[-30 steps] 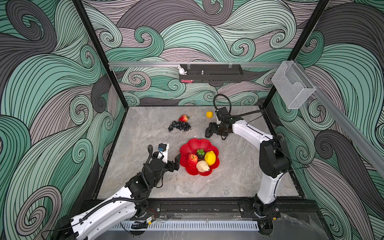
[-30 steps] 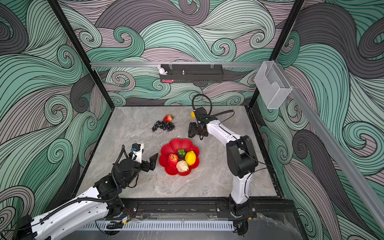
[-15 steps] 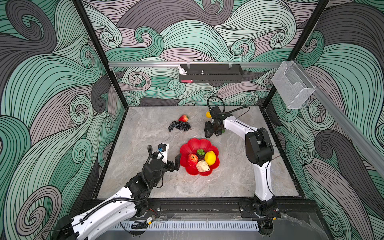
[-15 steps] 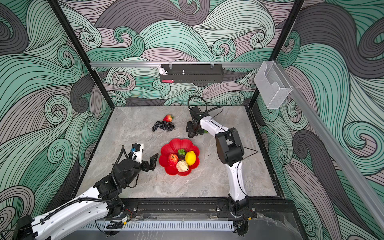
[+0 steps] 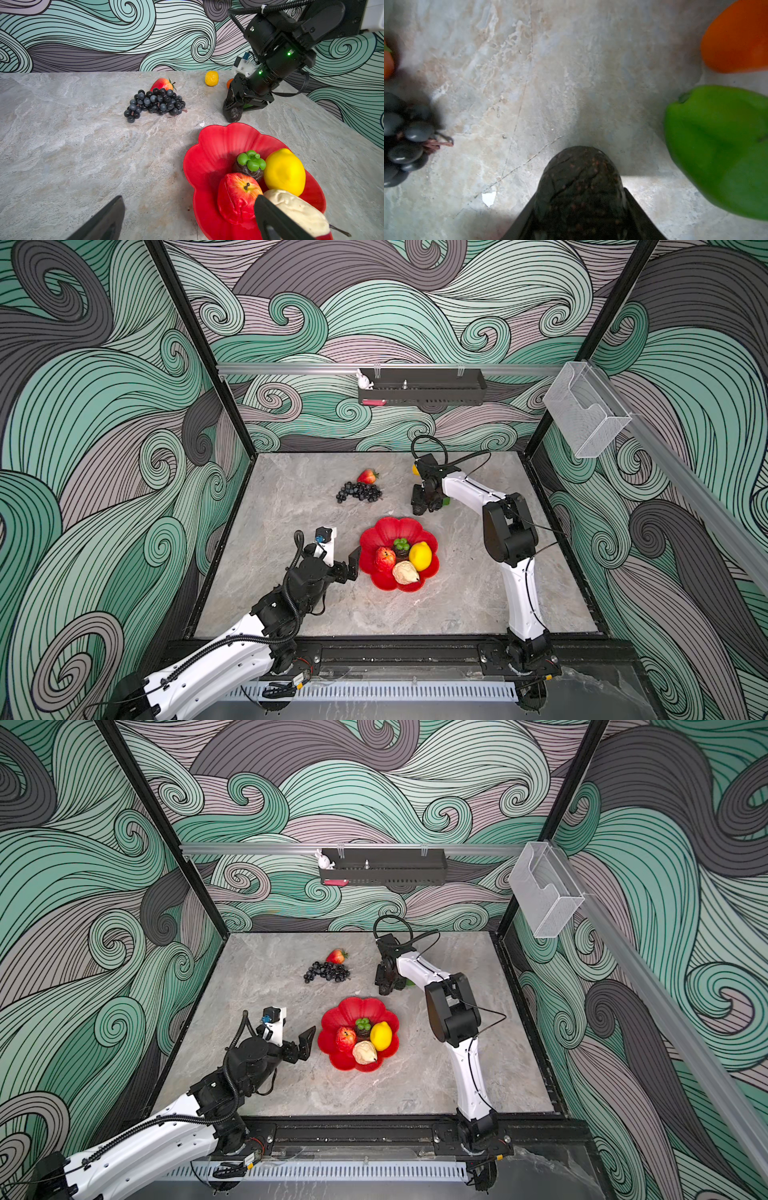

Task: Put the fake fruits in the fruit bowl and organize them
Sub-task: 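Lower the right gripper onto the dark avocado and grasp it, then carry the avocado over the bowl toward the left gripper while the left gripper reaches in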

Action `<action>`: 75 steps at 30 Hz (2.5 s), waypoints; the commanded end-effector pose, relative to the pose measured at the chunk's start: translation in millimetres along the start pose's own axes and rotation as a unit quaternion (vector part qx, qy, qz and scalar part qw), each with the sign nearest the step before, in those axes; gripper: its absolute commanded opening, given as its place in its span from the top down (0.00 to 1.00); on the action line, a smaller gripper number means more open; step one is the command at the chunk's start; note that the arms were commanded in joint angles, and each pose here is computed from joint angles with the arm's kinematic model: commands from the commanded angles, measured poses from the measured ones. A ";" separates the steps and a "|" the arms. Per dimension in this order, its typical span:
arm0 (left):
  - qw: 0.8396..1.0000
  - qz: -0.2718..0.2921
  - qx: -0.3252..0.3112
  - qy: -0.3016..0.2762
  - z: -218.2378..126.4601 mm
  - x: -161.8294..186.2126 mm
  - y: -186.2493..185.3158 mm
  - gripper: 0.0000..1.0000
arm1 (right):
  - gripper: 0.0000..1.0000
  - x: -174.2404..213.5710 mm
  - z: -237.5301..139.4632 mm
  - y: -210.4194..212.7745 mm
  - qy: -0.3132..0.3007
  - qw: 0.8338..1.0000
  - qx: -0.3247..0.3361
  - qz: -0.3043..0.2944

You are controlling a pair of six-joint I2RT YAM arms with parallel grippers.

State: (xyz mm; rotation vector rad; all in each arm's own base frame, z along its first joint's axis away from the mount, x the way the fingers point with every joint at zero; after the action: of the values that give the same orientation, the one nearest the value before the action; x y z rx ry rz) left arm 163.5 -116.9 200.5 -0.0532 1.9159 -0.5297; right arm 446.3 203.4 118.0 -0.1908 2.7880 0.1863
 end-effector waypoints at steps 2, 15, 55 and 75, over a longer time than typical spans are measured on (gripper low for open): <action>1.000 -0.012 0.005 -0.013 -0.2 -6.0 -1.5 0.01 | 0.50 -4.3 -11.3 -0.7 -0.007 1.000 0.000 -0.001; 0.998 0.013 0.007 0.055 17.8 -10.4 -16.2 0.02 | 0.48 -0.3 -88.8 -2.0 -0.083 0.996 -0.024 -0.001; 0.971 -0.044 0.234 0.010 83.2 -46.6 -112.2 0.12 | 0.50 119.0 -200.3 59.8 -0.146 0.922 -0.348 0.086; 0.957 -0.035 0.288 0.019 80.2 -38.9 -129.6 0.31 | 0.51 137.6 -216.0 66.1 -0.153 0.906 -0.386 0.088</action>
State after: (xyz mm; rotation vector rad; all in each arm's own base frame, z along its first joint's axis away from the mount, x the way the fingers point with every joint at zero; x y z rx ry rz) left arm 223.1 -243.9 245.1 0.2474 1.7933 -1.0887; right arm 242.2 218.9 275.3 -0.0737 2.3036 1.2036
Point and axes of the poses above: each gripper's point midway between its finger pads, its own z axis out along the fingers, its own y axis along the line the jaws close on, x = y × z, the point moved 9 cm from there along -z, back along the fingers, and after that the axes turned 14 degrees about -z, right-handed, at the moved point
